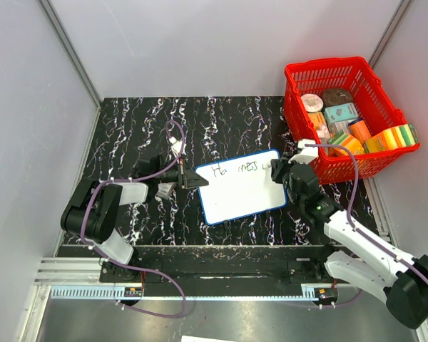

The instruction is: Write a sentence on the whiteboard

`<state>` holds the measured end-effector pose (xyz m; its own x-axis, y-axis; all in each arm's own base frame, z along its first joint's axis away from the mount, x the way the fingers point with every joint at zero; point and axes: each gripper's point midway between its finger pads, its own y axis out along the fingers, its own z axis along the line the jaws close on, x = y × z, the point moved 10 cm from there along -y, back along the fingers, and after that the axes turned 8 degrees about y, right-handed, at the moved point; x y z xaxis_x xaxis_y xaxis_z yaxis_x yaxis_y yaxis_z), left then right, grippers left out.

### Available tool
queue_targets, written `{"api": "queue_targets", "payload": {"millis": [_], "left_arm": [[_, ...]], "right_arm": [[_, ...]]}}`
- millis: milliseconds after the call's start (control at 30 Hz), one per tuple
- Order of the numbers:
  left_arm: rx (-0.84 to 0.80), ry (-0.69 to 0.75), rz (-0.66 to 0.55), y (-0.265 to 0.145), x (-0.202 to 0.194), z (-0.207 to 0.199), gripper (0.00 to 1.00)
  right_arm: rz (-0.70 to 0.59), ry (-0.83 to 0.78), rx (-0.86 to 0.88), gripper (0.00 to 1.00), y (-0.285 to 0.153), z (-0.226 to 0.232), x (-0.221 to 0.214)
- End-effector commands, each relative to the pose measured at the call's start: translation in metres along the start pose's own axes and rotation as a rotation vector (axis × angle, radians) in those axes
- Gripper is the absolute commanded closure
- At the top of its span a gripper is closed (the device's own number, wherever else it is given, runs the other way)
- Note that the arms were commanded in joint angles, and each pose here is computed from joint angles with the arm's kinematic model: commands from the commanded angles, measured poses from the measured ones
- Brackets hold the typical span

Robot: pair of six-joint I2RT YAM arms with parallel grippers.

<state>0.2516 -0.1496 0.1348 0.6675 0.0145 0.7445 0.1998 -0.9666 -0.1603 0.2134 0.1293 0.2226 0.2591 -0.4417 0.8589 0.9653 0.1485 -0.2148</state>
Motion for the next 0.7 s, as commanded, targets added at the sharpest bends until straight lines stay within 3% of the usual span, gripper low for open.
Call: {"api": "queue_targets", "payload": {"millis": [0, 200, 667], "left_arm": [[0.083, 0.105, -0.015, 0.002, 0.001, 0.009, 1.0], [0.082, 0.105, -0.014, 0.002, 0.001, 0.009, 1.0], [0.082, 0.108, -0.015, 0.002, 0.001, 0.009, 1.0]], "right_arm": [[-0.06, 0.036, 0.038, 1.0, -0.005, 0.007, 0.017], [-0.139, 0.059, 0.077, 1.0, -0.008, 0.019, 0.04], [-0.14, 0.025, 0.017, 1.0, 0.012, 0.025, 0.041]]}}
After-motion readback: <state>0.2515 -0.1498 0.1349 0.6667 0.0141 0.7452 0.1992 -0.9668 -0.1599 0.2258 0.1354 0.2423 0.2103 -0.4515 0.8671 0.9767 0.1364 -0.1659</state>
